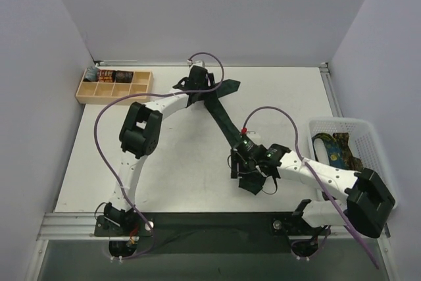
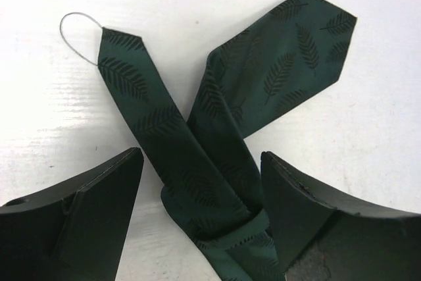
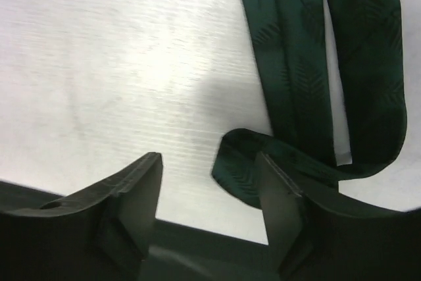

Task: Roll the ties
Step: Flatten the tie

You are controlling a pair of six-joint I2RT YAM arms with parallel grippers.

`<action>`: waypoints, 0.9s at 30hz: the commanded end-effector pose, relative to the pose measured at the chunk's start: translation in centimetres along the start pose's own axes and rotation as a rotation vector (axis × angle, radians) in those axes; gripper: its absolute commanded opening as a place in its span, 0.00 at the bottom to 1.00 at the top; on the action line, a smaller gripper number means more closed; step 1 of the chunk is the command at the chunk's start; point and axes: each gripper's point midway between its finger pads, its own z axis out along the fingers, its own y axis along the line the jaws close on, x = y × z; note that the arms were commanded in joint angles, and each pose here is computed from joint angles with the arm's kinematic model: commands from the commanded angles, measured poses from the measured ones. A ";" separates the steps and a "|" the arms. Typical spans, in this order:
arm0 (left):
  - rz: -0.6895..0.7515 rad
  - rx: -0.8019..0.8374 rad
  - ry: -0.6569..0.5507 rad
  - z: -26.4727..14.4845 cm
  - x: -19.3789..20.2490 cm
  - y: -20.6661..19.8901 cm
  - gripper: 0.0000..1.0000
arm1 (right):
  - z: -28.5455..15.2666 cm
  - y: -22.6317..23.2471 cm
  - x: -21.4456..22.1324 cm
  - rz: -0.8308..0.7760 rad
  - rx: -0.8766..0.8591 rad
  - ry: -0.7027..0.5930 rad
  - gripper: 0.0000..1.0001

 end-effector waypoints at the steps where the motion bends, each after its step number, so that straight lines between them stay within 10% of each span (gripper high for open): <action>1: 0.093 0.121 -0.085 -2.5 -4.8 -3.3 0.84 | -3.6 1.8 -3.1 -0.040 -0.077 -0.109 0.60; 5: 0.111 0.153 -0.077 -7.8 -5.0 -3.5 0.97 | -5.5 -2.1 -4.8 -0.049 0.024 -0.131 0.74; 16: 0.127 0.142 -0.012 -25.4 0.7 2.6 0.97 | -2.2 -8.3 -2.1 0.195 0.150 0.115 0.65; 27: 0.096 0.039 0.020 -30.4 7.3 9.3 0.97 | 2.8 -1.4 0.8 0.166 0.017 0.259 0.61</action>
